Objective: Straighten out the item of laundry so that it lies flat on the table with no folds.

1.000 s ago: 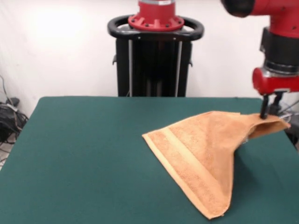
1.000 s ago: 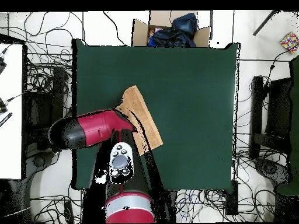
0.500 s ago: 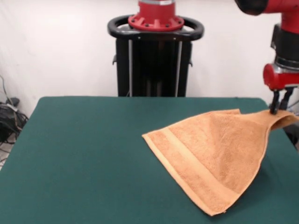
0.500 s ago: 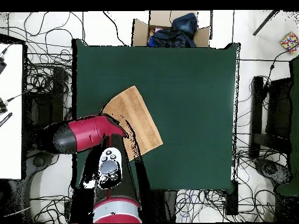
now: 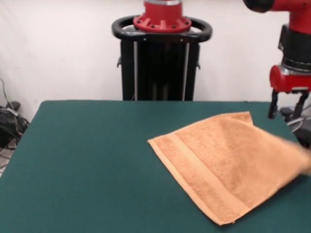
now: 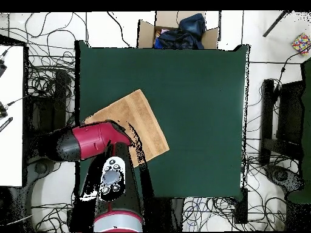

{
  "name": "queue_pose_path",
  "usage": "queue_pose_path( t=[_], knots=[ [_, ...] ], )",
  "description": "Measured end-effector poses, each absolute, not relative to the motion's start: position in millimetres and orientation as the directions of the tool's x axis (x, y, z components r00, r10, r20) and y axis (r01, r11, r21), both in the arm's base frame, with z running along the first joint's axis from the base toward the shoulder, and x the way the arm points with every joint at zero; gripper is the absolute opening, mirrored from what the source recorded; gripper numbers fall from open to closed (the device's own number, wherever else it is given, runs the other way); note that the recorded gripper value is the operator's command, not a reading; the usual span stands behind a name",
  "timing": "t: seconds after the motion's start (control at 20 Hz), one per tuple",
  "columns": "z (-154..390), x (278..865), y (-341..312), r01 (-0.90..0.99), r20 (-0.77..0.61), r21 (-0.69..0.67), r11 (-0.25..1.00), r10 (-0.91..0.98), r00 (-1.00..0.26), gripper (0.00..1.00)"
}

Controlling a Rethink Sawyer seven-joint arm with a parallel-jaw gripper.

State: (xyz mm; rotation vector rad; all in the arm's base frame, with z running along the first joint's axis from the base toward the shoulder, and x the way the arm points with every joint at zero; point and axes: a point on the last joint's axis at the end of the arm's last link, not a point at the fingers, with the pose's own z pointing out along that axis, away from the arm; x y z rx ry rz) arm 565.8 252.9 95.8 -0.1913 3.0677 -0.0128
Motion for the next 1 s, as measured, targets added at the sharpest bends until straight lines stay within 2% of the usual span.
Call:
queue_pose_path(
  t=[0.55,1.0],
  knots=[
    [92,569,241,-0.091,-0.056,-0.014,0.996,-0.091,-0.994,1.00],
    [72,580,200,-0.020,-0.039,-0.013,1.000,-0.020,-0.999,1.00]
  ],
)
